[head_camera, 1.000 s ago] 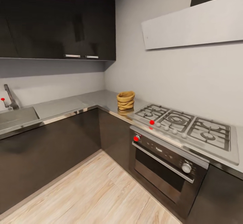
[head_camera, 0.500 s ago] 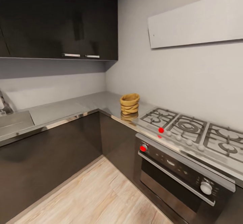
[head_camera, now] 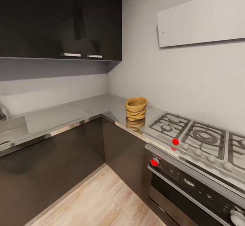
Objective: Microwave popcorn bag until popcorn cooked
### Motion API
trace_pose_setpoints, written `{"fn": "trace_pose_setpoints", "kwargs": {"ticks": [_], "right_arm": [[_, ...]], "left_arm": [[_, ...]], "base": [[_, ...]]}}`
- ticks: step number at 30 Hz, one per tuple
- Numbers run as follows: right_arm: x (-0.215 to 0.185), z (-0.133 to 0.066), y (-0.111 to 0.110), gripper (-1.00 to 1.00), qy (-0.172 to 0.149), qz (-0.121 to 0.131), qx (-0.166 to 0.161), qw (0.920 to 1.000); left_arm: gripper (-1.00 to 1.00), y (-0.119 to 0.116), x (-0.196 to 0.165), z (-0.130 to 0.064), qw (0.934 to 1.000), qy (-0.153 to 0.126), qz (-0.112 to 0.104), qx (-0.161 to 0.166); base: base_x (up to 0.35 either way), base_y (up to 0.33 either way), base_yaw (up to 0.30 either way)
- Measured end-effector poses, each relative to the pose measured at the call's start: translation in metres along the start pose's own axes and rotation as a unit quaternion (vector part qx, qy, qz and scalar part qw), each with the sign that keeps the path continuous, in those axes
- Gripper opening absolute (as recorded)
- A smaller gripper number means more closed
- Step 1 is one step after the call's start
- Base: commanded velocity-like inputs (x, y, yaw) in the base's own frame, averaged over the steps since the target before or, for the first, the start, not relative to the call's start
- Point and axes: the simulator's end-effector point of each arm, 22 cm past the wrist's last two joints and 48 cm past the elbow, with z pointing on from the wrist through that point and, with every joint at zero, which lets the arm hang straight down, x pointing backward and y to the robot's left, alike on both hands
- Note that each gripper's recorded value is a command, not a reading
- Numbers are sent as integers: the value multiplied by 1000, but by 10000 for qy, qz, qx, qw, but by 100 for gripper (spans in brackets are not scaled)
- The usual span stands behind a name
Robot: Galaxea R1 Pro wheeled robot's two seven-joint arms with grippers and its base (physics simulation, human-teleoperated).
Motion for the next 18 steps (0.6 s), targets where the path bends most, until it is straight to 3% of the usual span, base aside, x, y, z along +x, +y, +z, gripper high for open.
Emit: {"fn": "trace_pose_setpoints", "kwargs": {"ticks": [18], "right_arm": [[0,0,0,100,-7,-1,-1,10000]], "left_arm": [[100,-1,0,0,10000,-7,0,5]], "base": [[317,137,0]]}}
